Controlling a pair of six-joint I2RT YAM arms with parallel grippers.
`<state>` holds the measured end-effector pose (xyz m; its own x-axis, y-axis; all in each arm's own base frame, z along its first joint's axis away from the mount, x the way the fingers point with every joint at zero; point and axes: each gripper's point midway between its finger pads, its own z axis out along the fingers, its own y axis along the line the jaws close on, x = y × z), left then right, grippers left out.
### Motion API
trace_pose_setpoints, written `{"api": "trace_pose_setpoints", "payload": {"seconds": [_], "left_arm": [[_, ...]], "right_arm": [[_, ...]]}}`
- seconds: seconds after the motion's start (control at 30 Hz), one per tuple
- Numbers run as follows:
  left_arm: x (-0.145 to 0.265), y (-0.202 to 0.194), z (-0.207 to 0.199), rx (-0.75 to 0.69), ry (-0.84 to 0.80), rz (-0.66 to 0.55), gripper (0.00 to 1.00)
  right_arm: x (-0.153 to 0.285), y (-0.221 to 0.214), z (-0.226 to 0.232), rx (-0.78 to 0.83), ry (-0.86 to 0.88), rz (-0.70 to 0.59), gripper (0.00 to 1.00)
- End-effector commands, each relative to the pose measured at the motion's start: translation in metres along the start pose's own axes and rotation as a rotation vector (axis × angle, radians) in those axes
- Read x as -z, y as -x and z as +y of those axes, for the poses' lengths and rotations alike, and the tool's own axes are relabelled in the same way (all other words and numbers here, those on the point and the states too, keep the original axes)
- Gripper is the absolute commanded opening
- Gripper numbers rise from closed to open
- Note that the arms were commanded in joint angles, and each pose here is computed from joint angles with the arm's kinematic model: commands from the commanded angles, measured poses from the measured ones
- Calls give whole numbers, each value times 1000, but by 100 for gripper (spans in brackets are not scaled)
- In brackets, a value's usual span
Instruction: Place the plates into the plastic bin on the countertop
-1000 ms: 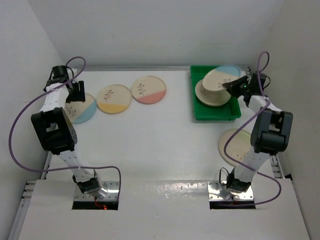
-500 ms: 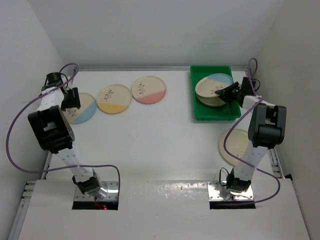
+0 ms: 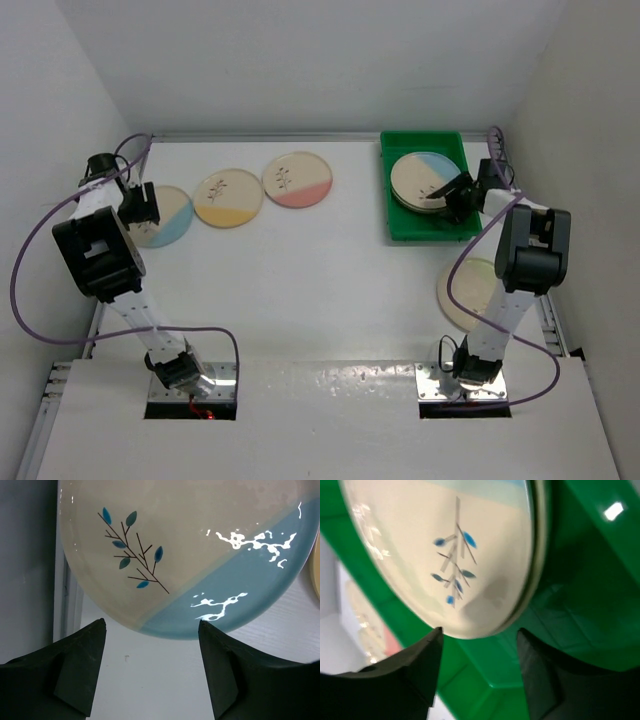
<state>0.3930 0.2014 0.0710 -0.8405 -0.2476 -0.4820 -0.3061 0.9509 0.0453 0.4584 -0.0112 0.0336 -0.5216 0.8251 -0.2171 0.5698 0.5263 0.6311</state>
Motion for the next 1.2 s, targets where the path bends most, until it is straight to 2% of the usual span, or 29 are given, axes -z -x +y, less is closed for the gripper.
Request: {"api": "trace_pose_setpoints", "payload": {"seconds": [0.0, 0.13, 0.23, 0.43, 0.53, 0.7, 0.87, 1.03, 1.13, 1.17], "left_arm": [[1, 17, 2, -5, -29, -48, 77], [-4, 17, 13, 16, 11, -37, 77], [-9, 18, 22, 28, 63, -25, 77], [-16, 20, 42, 67, 123, -28, 77], [-24, 23, 52, 111, 116, -40, 77], [-44, 29, 64, 178, 48, -53, 77], [-61, 37, 59, 197, -93, -76, 77], [-88, 28, 49, 183, -224, -58, 61], [-83, 31, 35, 149, -335, -84, 43], [-84, 25, 32, 146, -352, -69, 29]], "right_arm": [[1, 5, -10, 79, -98, -17, 62], [17, 11, -13, 186, -207, -49, 69], [30, 11, -16, 269, -286, -67, 71], [65, 20, -8, 439, -416, -190, 79], [75, 17, -1, 476, -416, -207, 80], [77, 2, 24, 565, -310, -206, 80], [81, -11, 54, 662, -240, -208, 80], [80, -23, 74, 704, -200, -207, 80], [83, -28, 85, 729, -189, -216, 80], [83, -28, 88, 734, -188, -220, 80]]}}
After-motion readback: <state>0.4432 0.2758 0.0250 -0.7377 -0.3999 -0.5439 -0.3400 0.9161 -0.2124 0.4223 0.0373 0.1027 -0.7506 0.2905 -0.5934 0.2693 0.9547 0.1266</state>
